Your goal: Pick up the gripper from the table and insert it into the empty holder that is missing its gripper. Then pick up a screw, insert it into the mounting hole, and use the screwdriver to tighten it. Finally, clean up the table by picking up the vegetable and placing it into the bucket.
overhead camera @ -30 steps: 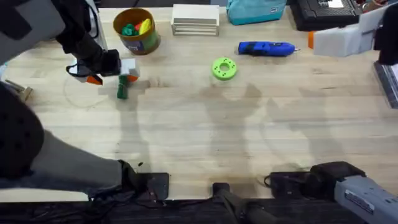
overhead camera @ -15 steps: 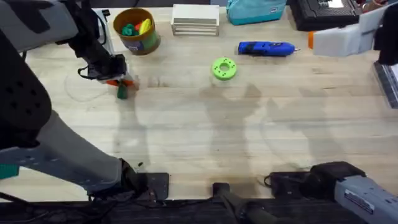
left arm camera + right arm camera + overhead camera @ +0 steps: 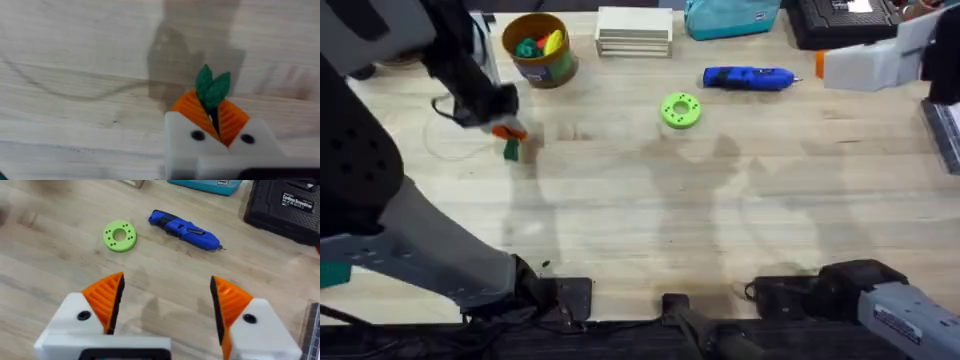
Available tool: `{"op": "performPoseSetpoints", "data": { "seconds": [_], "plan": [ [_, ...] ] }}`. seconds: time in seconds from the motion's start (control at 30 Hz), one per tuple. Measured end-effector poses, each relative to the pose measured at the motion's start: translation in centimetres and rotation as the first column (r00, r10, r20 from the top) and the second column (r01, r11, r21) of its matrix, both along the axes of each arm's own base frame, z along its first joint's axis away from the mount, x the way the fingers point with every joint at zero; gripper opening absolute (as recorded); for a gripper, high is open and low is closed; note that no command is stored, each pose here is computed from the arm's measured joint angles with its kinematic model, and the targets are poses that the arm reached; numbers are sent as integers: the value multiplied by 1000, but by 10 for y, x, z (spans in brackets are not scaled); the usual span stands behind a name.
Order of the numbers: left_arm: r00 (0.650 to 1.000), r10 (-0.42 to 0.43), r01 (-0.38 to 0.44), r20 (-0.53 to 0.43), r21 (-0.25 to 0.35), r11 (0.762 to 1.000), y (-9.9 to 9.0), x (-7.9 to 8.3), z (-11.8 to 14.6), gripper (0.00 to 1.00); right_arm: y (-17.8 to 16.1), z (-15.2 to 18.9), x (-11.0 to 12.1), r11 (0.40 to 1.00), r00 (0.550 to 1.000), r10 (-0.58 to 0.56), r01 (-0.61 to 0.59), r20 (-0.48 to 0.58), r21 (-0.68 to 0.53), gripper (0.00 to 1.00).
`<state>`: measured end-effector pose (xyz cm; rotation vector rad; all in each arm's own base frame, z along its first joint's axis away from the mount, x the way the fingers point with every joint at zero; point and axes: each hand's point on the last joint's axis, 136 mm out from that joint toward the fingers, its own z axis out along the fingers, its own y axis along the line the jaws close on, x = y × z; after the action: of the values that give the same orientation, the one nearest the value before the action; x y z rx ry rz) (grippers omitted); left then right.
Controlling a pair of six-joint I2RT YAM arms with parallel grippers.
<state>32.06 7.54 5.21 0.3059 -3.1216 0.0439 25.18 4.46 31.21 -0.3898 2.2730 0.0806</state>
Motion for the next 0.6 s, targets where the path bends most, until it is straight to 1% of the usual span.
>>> {"op": "performPoseSetpoints", "data": {
  "seconds": [0.07,0.17,0.23,0.3,0.37,0.43,0.53,0.57,0.6],
  "plan": [
    [999,-8,9,43,-17,1000,-1,14,19,18,0,0,0,1000,1000,0,0,0,0,934],
    [989,-29,33,146,-25,999,-3,43,54,18,0,0,0,1000,1000,0,0,0,0,934],
    [974,-49,54,223,-20,998,-6,62,77,18,0,0,0,1000,1000,0,0,0,0,934],
    [946,-82,89,315,-7,996,-10,83,103,18,0,0,0,1000,1000,0,0,0,0,934],
    [902,-113,117,418,17,993,-14,105,126,18,0,0,0,1000,1000,0,0,0,0,934],
    [845,-141,137,516,48,989,-16,129,146,18,0,0,0,1000,1000,0,0,0,0,934],
    [769,-171,152,616,84,985,-19,154,165,18,0,0,0,1000,1000,0,0,0,0,934],
    [706,-188,151,682,114,982,-18,175,177,18,0,0,0,1000,1000,0,0,0,0,934],
    [685,-193,149,702,124,981,-17,182,180,17,0,0,0,1000,1000,0,0,0,0,934]
  ]
}}
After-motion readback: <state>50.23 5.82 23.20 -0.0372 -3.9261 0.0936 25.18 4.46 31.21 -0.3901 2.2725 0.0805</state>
